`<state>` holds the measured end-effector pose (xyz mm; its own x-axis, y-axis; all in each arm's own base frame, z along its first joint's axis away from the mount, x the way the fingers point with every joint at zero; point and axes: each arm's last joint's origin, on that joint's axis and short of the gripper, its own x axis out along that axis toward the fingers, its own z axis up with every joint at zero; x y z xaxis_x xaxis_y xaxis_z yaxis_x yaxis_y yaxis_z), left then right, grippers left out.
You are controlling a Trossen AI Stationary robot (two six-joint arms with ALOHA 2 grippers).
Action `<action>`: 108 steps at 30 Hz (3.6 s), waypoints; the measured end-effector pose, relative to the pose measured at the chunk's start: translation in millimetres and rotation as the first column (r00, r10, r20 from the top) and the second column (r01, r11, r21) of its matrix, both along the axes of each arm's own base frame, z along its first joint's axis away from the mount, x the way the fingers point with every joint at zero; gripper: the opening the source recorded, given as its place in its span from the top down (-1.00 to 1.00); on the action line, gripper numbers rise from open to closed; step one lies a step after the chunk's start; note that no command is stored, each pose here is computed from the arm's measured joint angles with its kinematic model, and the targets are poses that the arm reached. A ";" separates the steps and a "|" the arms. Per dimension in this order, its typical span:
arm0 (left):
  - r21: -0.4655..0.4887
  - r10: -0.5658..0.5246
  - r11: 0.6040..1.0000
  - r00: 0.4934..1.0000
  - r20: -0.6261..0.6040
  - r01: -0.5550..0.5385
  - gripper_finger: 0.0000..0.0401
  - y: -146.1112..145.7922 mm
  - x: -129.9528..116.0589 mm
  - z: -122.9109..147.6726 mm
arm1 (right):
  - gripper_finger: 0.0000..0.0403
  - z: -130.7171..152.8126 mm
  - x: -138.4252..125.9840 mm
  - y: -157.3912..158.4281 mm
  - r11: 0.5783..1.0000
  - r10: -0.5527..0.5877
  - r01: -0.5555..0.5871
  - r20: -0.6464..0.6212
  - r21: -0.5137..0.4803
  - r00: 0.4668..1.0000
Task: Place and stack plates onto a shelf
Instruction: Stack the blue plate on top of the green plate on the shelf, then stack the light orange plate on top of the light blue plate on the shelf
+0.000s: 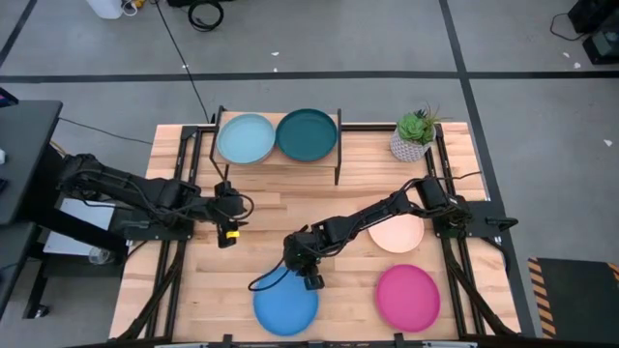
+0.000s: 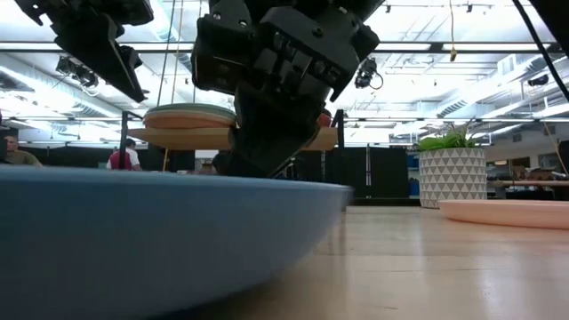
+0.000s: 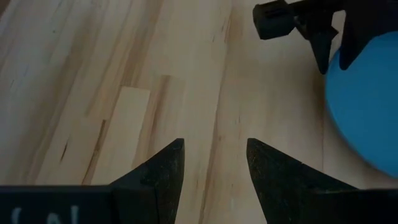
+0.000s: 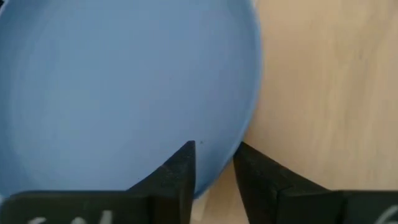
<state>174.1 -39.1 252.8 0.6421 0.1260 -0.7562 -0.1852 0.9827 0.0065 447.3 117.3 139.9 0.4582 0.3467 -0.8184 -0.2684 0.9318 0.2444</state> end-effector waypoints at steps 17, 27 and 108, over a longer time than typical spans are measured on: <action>0.000 -0.009 1.000 1.000 -0.011 0.009 0.10 -0.1 -0.7 -0.6 | 0.92 39.7 -15.0 -44.5 0.999 -0.023 0.020 -0.065 -0.048 0.998; -0.002 -0.008 1.000 1.000 -0.001 0.008 0.10 -0.2 0.1 0.0 | 0.92 136.5 -51.7 -104.3 0.977 -0.155 0.167 0.096 -0.134 0.983; 0.066 0.016 0.998 1.000 0.026 -0.018 0.10 1.5 1.3 1.5 | 0.49 138.1 -183.9 -176.5 0.890 -0.440 0.410 -0.144 -0.198 0.887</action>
<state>175.4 -37.5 254.3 0.6581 0.1864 -0.7295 -0.2026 0.9770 0.0669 263.5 -59.2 278.1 0.3722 0.0115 -0.9281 0.1962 0.9764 0.0908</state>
